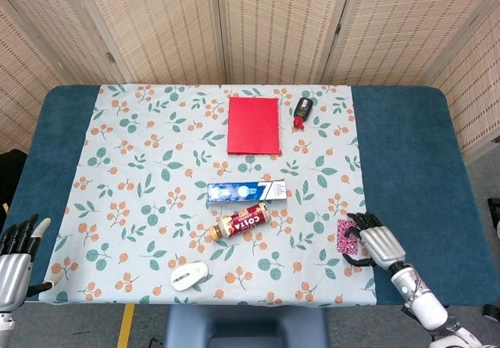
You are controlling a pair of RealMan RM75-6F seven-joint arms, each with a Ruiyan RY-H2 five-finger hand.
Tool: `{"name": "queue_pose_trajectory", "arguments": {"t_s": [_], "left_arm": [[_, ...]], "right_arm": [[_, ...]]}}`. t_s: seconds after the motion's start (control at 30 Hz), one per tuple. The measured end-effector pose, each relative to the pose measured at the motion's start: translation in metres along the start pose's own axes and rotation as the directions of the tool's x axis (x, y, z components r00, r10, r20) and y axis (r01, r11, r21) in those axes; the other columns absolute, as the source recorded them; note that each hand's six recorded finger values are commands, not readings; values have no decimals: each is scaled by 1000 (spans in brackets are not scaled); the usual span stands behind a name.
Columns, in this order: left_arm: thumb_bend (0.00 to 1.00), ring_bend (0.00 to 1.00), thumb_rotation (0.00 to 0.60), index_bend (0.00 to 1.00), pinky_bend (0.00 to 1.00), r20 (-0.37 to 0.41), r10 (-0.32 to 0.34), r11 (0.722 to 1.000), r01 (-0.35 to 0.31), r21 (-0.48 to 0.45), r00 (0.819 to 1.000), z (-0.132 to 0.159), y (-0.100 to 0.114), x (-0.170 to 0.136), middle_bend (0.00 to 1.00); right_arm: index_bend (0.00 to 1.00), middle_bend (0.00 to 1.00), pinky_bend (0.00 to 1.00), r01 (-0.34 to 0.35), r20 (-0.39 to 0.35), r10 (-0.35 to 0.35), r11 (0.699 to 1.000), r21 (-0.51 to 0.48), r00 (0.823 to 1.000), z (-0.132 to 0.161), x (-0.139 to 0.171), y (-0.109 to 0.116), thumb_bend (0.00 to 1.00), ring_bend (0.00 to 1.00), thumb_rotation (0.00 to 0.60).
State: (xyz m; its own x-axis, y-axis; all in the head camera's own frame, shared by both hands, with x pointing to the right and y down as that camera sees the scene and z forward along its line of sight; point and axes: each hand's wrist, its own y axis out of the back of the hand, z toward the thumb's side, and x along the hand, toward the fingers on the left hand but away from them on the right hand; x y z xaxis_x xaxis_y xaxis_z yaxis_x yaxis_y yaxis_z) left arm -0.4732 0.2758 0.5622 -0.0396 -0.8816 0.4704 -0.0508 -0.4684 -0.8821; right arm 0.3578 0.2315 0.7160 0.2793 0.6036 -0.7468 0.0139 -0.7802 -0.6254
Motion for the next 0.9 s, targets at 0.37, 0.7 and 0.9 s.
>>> {"name": "queue_pose_trajectory", "arguments": {"t_s": [0.37, 0.7, 0.9], "left_arm": [[183, 17, 600, 73, 0, -6, -6, 1000, 6, 1, 1000, -1, -2, 0, 0], [183, 20, 600, 73, 0, 13, -7, 1000, 7, -3, 1000, 4, -3, 1, 0], [183, 22, 600, 72, 0, 6, -10, 1000, 10, -4, 1000, 2, -2, -1, 0]], "right_arm": [[331, 96, 0, 29, 12, -29, 1000, -2, 1000, -5, -9, 15, 365, 0, 318], [239, 72, 0, 57, 5, -57, 998, 7, 998, -6, 11, 11, 364, 0, 350], [197, 59, 0, 74, 24, -74, 997, 17, 997, -8, 5, 3, 363, 0, 350]]}}
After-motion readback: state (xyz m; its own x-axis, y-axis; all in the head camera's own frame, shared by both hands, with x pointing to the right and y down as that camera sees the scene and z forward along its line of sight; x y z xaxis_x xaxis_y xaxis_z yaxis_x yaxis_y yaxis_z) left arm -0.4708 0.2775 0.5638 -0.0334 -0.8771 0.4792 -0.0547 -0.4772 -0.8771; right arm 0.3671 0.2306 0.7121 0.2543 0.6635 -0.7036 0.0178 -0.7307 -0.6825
